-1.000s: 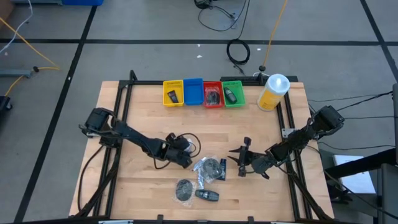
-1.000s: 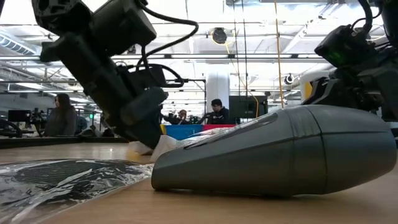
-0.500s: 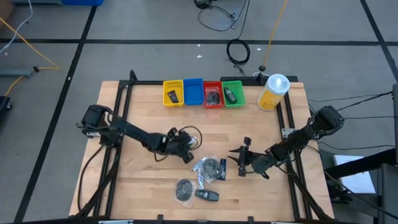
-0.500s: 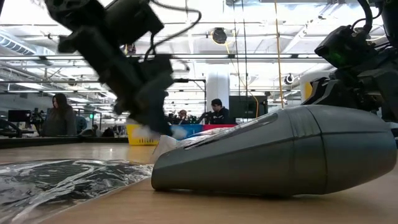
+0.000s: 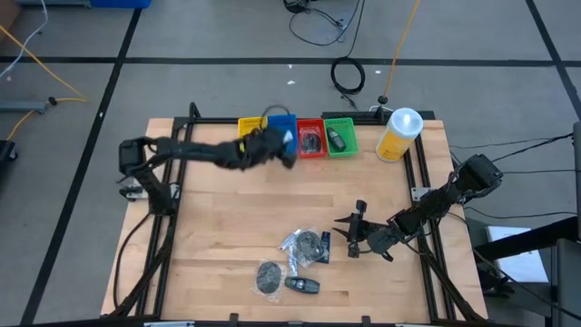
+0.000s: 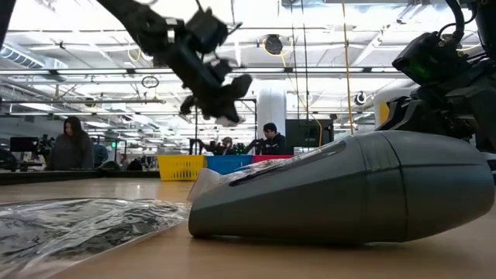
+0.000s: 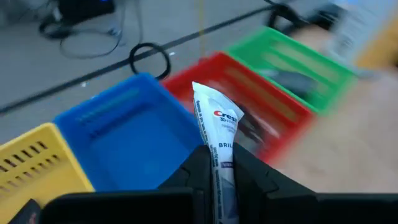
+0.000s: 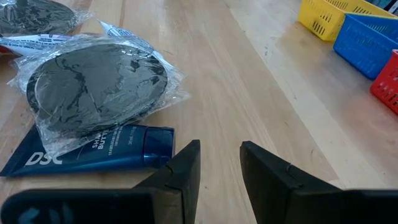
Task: Pick & Place Travel size toiletries
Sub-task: Put the white toothpaste into the blue basket, then put the black hairbrush into the red basket
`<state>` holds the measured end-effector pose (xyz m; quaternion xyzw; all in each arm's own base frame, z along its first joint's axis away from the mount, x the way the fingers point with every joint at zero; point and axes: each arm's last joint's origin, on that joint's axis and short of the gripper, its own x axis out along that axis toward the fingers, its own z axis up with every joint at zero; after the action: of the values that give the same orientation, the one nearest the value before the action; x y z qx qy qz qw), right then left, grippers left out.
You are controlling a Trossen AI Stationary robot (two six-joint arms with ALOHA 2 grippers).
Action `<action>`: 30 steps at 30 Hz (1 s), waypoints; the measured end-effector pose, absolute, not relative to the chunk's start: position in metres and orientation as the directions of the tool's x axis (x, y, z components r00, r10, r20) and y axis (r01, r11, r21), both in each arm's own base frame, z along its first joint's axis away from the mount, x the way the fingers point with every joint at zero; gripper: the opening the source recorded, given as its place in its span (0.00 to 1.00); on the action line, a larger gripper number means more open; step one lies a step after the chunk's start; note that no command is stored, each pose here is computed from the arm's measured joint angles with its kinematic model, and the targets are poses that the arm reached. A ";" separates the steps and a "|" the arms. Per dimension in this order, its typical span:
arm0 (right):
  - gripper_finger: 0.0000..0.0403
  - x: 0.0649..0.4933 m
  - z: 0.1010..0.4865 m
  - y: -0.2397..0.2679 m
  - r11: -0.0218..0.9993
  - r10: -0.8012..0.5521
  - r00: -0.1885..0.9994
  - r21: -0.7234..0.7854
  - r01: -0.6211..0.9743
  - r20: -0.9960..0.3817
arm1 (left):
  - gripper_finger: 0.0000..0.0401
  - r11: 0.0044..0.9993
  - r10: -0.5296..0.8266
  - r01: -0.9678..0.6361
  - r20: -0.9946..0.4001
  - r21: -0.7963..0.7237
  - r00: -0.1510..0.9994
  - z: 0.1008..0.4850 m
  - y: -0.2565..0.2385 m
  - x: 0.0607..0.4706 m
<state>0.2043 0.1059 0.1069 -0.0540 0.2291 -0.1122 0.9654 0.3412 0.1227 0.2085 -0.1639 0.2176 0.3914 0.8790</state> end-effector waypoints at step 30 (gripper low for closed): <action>0.26 0.204 0.106 0.106 0.969 -0.243 0.867 -0.156 0.193 -0.435 | 0.52 0.565 0.551 -0.778 -0.577 -0.274 0.603 0.151 0.200 0.332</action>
<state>0.2040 0.1057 0.1063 -0.0540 0.2317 -0.1130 0.9647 0.3323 0.1995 0.1506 -0.2593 0.2193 0.3879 0.8569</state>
